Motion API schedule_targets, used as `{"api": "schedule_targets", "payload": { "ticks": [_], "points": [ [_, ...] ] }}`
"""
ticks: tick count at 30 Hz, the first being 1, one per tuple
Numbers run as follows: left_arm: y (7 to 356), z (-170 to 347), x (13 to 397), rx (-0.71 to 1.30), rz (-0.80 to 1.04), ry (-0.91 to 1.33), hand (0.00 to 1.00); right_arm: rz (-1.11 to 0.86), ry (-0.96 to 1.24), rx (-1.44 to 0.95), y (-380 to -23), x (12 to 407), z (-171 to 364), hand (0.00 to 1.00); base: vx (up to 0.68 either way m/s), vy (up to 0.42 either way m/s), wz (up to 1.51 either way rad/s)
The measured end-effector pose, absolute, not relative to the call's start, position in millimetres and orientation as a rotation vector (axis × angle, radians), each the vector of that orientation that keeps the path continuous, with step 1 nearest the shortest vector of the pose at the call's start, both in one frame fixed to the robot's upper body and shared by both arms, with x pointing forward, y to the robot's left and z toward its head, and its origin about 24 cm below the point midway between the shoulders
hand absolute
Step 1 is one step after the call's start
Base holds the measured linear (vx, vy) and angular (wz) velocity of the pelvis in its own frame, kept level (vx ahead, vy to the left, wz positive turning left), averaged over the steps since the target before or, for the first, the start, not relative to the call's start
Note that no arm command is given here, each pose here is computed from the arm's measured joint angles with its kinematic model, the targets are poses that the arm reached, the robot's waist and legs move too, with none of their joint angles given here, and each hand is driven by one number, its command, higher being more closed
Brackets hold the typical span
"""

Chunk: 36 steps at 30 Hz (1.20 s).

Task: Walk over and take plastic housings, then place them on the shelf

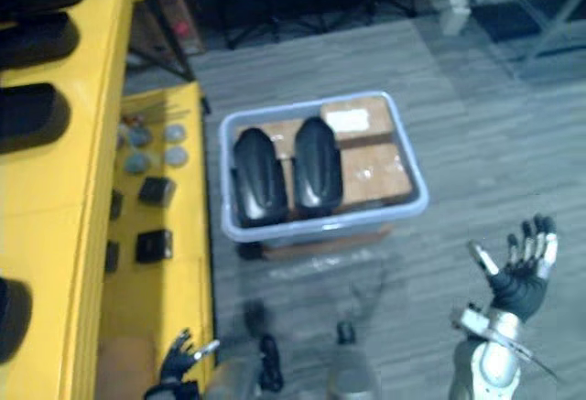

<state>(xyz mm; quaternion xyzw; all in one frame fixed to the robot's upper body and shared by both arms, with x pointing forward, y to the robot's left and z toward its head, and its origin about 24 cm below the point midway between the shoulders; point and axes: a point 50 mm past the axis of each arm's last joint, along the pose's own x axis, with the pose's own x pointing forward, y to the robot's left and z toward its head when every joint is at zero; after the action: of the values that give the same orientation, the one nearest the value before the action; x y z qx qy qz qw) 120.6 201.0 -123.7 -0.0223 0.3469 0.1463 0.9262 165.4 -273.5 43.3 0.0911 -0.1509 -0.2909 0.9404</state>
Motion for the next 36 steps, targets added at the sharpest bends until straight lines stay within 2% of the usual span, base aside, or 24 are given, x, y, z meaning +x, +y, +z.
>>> {"api": "schedule_targets", "payload": {
  "ticks": [9, 23, 36],
  "points": [
    [211.5, -128.9, 112.9, -0.008, 0.315, 0.795, 0.00, -0.486, -0.287, 0.226, -258.4, 172.9, 33.4, 0.00, -0.01, 0.020, -0.10],
    [212.5, -126.5, 109.1, -0.035, 0.333, 0.764, 0.00, -0.574, -0.182, 0.339, -257.4, 148.5, 5.6, 0.00, 0.00, -0.013, 0.25],
    [179.4, -87.5, 161.2, -0.035, 0.102, 0.514, 0.00, -0.530, -0.088, 0.443, -239.5, 138.4, -13.6, 0.00, 0.00, 0.005, -0.06]
  ]
}}
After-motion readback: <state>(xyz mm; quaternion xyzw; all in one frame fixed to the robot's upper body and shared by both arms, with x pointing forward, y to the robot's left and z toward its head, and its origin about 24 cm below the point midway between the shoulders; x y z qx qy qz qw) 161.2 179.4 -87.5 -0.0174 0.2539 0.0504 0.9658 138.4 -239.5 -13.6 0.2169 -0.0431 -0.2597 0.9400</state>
